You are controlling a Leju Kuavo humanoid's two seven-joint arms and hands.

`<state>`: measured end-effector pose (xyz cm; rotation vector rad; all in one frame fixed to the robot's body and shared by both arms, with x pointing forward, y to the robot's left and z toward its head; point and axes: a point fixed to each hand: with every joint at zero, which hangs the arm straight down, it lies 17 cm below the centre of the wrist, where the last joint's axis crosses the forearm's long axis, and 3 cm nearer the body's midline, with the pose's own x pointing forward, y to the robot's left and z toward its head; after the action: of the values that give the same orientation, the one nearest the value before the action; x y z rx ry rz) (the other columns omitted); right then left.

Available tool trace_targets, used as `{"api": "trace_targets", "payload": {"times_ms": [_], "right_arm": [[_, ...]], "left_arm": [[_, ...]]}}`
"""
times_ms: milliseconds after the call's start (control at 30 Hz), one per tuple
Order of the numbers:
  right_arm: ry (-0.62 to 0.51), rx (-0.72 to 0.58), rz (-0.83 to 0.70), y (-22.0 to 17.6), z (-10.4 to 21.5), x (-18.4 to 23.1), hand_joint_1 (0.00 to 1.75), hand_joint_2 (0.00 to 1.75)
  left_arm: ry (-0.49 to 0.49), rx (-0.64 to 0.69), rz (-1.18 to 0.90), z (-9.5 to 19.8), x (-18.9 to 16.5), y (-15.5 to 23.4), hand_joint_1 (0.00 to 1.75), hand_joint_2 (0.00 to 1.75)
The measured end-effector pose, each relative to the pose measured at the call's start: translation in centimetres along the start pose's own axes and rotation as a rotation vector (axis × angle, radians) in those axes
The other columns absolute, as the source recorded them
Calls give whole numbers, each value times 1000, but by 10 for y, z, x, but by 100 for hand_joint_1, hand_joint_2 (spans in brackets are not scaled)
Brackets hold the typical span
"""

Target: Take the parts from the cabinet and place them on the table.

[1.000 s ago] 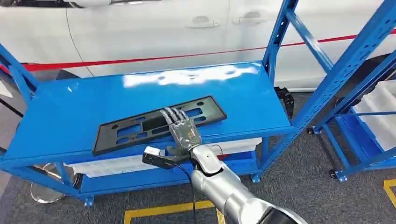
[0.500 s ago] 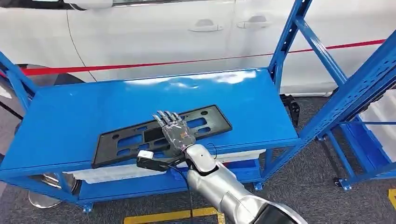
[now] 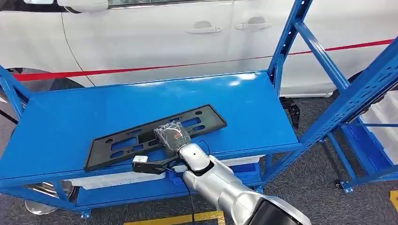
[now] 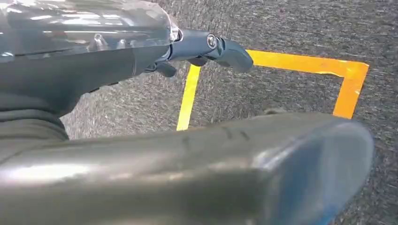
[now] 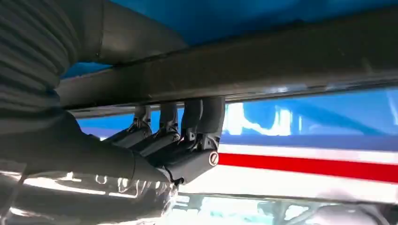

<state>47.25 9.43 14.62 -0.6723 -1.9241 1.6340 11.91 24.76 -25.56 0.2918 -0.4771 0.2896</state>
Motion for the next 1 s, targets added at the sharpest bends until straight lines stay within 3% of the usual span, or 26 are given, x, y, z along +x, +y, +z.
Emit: {"api": "trace_targets", "payload": {"times_ms": [233, 367, 467, 567, 700, 833, 1000], "right_arm": [[-10, 1, 0, -2, -2, 1, 175, 175], [-16, -55, -148, -15, -4, 3, 175, 175], [-51, -198, -402, -65, -17, 8, 175, 175], [-71, -403, -781, -141, -25, 3, 175, 175], [-120, -562, -1079, -208, -7, -8, 175, 175], [-201, -729, -1172, -266, 33, -28, 175, 175], [-297, -924, -1159, -326, 97, -47, 175, 175]], "left_arm": [[2, -3, 1, 2, -1, -4, 0, 0], [8, 14, 7, 2, -3, -1, 0, 0], [30, 42, 12, 3, -7, 2, 0, 0], [62, 74, 21, 3, -13, 6, 0, 0], [79, 86, 28, 4, -16, 9, 0, 0], [92, 84, 32, 4, -21, 11, 0, 0], [76, 65, 40, 4, -18, 8, 0, 0]]}}
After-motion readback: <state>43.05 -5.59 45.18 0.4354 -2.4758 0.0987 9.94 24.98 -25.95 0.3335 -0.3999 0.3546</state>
